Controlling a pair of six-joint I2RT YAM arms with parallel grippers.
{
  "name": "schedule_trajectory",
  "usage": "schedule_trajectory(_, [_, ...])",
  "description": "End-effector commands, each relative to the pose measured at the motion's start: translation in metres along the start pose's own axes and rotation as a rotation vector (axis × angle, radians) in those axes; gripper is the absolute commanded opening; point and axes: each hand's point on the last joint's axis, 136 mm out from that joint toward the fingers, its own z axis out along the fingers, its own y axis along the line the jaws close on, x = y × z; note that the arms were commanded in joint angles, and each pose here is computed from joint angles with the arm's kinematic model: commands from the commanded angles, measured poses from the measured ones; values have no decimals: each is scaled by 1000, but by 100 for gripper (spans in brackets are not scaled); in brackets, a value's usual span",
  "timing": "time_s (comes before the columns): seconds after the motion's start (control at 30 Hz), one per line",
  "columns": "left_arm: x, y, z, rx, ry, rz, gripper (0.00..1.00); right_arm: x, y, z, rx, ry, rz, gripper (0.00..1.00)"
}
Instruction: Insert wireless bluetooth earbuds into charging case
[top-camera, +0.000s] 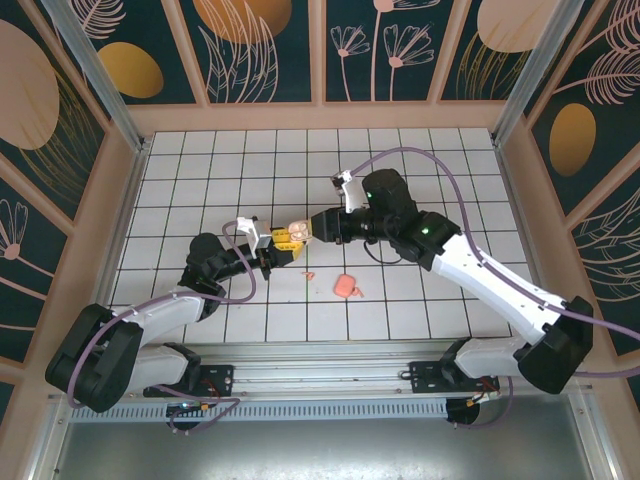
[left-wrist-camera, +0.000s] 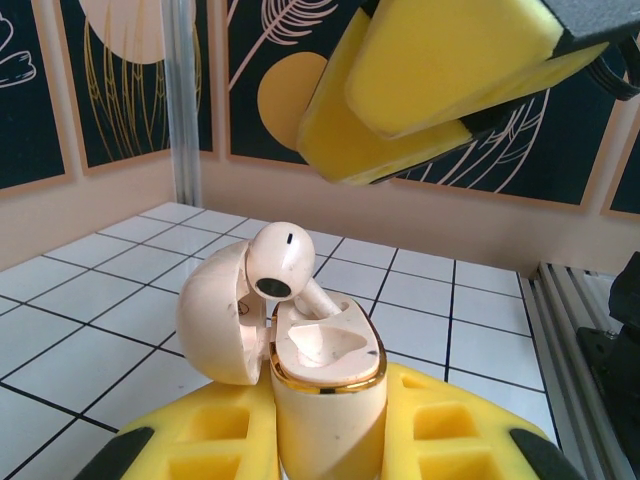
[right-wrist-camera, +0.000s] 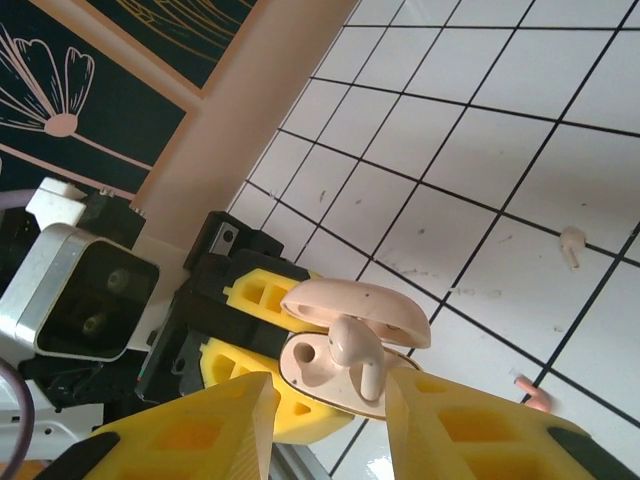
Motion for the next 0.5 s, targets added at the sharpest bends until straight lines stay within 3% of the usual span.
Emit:
schedule_trajectory(0.0, [-11,-1,3,12,-24,17,9,1,5,1,-8,45,38,34])
schedule_trajectory(0.47, [-10,-1,4,14,-22,15,9,-3,0,17,10,71,35,34])
